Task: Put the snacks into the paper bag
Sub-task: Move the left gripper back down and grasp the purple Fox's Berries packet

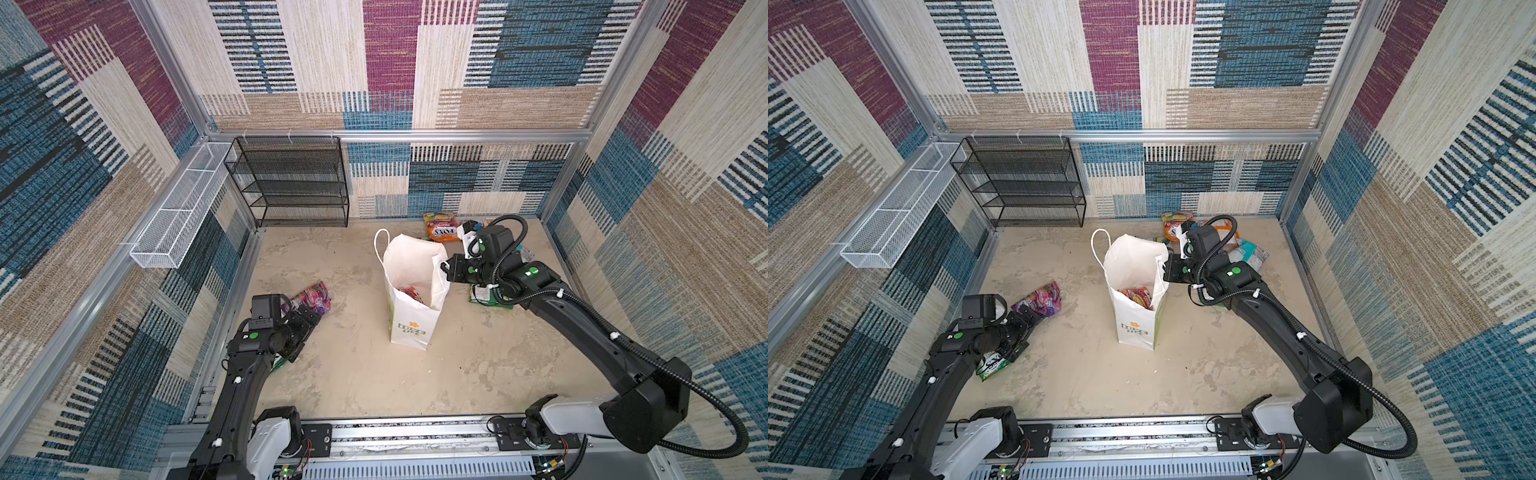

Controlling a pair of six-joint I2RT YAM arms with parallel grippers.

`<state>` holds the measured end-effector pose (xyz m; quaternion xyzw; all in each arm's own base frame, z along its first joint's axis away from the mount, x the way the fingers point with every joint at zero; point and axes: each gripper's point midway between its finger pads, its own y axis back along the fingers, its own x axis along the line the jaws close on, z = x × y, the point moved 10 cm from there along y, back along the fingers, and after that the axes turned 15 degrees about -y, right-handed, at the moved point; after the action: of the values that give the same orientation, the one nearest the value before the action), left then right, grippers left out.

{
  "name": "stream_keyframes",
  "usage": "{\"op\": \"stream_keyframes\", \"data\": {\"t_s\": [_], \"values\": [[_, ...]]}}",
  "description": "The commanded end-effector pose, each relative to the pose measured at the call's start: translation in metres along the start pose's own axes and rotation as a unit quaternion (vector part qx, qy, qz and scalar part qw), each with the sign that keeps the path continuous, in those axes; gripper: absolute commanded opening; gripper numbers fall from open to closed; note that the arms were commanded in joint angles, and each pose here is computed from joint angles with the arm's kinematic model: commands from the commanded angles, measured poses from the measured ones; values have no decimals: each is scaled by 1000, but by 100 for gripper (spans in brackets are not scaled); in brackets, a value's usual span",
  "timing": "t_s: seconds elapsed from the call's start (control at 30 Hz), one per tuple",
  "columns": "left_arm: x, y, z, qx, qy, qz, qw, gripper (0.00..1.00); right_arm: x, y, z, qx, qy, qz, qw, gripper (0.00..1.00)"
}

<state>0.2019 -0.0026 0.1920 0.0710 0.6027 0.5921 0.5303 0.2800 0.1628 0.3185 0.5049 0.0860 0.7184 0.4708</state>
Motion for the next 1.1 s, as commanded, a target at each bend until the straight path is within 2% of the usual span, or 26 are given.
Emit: {"op": "stream_keyframes", "data": {"t_s": [0.0,0.1,0.33,0.5,0.63,0.9,1.07], "values": [[-6,-11,19,-15,9,-49,999,93,1,-1,-2,8,4,11,1000,0],[6,-22,24,-17,25,-25,999,93,0,-2,-2,8,4,10,1000,0],[22,-39,34,-20,58,-11,998,89,-1,-3,-3,11,6,11,1000,0],[33,-52,44,-15,89,-12,996,77,0,-3,-4,13,6,12,1000,0],[41,-62,45,-6,108,7,994,74,-1,-2,-4,13,6,11,1000,0],[51,-76,45,1,128,19,992,53,1,1,-3,11,7,10,1000,0],[53,-78,47,-5,130,21,991,34,2,3,-2,9,9,11,1000,0]]}}
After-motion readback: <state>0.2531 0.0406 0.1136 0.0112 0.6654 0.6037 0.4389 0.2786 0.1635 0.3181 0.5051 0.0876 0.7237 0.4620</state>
